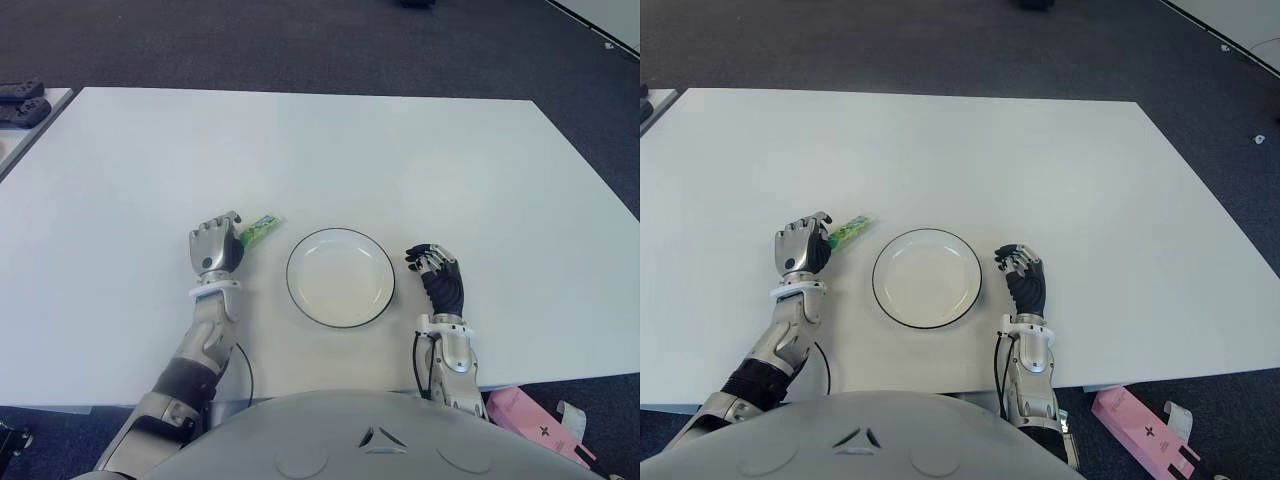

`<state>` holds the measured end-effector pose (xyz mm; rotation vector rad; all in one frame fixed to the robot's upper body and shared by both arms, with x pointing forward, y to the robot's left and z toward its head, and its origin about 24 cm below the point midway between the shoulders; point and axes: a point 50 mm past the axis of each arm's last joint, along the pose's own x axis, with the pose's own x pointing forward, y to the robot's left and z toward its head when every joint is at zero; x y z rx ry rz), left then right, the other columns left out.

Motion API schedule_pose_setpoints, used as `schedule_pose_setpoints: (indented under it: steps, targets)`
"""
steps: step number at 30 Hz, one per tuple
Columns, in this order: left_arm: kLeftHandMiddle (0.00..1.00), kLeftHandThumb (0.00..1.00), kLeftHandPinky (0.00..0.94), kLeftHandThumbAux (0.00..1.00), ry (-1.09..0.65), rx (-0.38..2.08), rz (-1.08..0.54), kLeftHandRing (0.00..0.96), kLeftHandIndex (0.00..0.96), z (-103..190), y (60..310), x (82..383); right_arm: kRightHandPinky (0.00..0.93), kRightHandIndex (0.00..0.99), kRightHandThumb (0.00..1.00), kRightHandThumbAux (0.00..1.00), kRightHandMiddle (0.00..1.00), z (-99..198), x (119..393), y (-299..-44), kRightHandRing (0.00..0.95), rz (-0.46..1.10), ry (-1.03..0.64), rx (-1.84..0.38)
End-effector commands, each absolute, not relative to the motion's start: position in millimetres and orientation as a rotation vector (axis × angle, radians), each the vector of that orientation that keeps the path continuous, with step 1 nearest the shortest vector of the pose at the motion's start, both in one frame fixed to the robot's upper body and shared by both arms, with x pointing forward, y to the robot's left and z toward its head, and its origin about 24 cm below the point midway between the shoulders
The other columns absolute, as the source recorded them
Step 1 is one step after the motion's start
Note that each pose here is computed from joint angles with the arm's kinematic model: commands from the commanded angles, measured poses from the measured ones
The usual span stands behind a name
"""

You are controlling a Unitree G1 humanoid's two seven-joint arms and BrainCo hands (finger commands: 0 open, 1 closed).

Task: Put the toothpaste on the table into the plate.

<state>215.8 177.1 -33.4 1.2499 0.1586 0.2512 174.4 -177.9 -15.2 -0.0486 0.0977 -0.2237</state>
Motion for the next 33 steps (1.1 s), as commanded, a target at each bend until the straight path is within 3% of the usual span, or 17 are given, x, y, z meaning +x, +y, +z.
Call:
schedule_pose_setpoints:
  steps: [1, 8, 12, 16, 18, 21, 25, 33]
  targets:
    - [0.514, 0.949, 0.756, 0.648, 0.374, 1.234, 0.120, 0.528, 0.391, -62, 186, 187, 0.457, 0.427, 0.706, 0.726, 0.478, -20, 174, -177, 0.459, -0.229, 0.137, -0.043]
    - [0.517, 0.945, 0.606, 0.645, 0.430, 1.156, 0.058, 0.518, 0.398, -47, 194, 193, 0.448, 0.427, 0.706, 0.726, 0.476, -20, 174, -176, 0.453, -0.227, 0.133, -0.050]
    - [0.492, 0.855, 0.472, 0.664, 0.443, 1.143, 0.044, 0.488, 0.397, -38, 197, 194, 0.452, 0.427, 0.706, 0.726, 0.478, -20, 174, -176, 0.454, -0.227, 0.131, -0.048]
    - [0.496, 0.742, 0.442, 0.685, 0.464, 1.151, 0.030, 0.462, 0.418, -25, 204, 199, 0.455, 0.427, 0.706, 0.726, 0.480, -20, 174, -176, 0.457, -0.227, 0.132, -0.046]
    - [0.456, 0.405, 0.419, 0.536, 0.484, 1.169, 0.015, 0.429, 0.391, -18, 209, 203, 0.453, 0.427, 0.706, 0.726, 0.480, -20, 174, -176, 0.457, -0.228, 0.133, -0.044]
    - [0.413, 0.182, 0.407, 0.450, 0.507, 1.177, 0.002, 0.398, 0.358, -11, 214, 206, 0.453, 0.427, 0.706, 0.726, 0.481, -20, 174, -176, 0.458, -0.230, 0.132, -0.041]
    - [0.368, 0.051, 0.398, 0.402, 0.528, 1.169, 0.002, 0.367, 0.267, -2, 218, 209, 0.465, 0.427, 0.706, 0.726, 0.482, -19, 175, -176, 0.463, -0.229, 0.123, -0.036]
    - [0.280, 0.002, 0.375, 0.393, 0.539, 1.164, 0.005, 0.314, 0.161, 10, 219, 210, 0.466, 0.427, 0.706, 0.725, 0.484, -20, 176, -177, 0.468, -0.220, 0.119, -0.031]
